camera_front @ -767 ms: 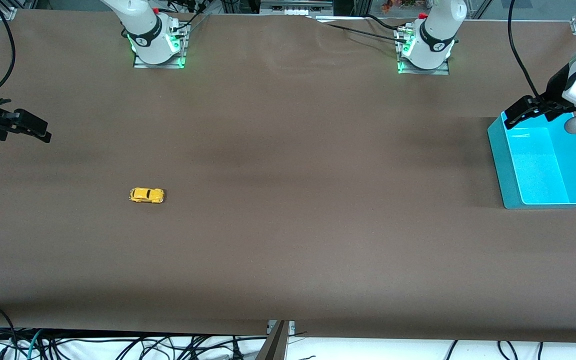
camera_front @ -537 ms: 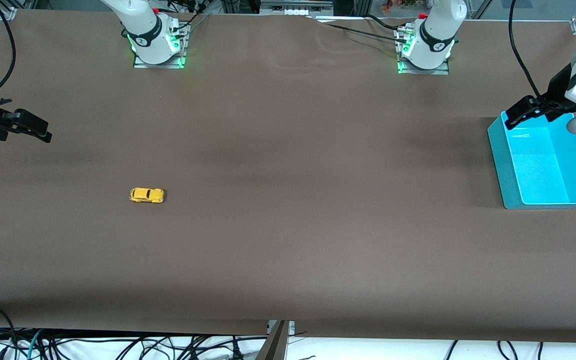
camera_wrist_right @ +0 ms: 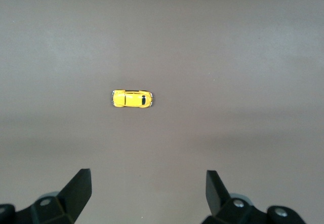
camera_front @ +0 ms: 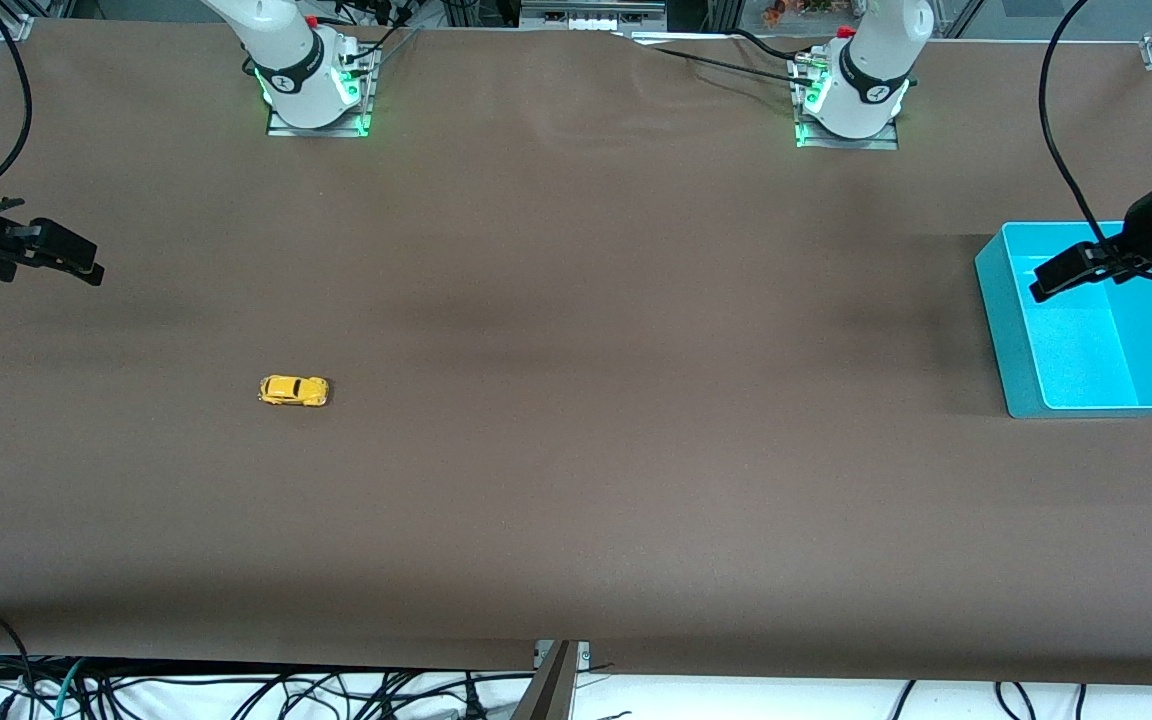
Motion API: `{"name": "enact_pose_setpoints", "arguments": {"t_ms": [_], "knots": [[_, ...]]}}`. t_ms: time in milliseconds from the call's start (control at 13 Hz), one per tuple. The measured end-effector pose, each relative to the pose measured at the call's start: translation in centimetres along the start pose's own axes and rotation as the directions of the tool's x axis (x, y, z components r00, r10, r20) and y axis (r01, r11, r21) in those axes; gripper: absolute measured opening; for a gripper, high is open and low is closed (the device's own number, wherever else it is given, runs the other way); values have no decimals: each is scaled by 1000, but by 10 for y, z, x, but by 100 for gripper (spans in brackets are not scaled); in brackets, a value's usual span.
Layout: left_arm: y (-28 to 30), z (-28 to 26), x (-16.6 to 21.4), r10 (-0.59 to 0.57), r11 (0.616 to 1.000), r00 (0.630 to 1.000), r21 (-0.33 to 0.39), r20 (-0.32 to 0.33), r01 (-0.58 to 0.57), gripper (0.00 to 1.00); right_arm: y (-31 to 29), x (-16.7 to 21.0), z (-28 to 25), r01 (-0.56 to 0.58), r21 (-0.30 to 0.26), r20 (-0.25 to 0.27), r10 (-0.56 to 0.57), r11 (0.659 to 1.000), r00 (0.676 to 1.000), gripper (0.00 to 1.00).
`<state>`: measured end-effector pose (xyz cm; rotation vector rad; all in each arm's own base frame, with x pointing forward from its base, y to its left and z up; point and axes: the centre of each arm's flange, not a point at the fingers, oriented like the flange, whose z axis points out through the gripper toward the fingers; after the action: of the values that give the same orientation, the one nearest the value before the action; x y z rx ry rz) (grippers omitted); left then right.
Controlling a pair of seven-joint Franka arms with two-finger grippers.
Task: Wind and store yellow beetle car
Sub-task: 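Reach the right gripper down toward the yellow beetle car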
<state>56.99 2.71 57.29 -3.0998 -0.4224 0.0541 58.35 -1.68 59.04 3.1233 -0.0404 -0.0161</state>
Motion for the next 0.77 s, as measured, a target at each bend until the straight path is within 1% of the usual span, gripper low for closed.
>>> {"name": "enact_pose_setpoints", "arguments": {"t_ms": [230, 383, 613, 767], "knots": [[6, -7, -3, 4, 1000, 1000, 1, 4, -4, 100, 0, 0, 2, 1, 0, 4, -1, 1000, 1000, 100], [4, -5, -6, 3, 1000, 999, 7, 32, -4, 100, -2, 2, 8, 3, -1, 16, -3, 1000, 1000, 100], [2, -4, -6, -1, 1000, 999, 9, 39, 1, 100, -12, 8, 30, 20, -3, 57, -20, 1000, 998, 100], [-1, -4, -5, -8, 1000, 999, 9, 39, 7, 100, -21, 10, 44, 44, -3, 98, -43, 999, 994, 100]]}}
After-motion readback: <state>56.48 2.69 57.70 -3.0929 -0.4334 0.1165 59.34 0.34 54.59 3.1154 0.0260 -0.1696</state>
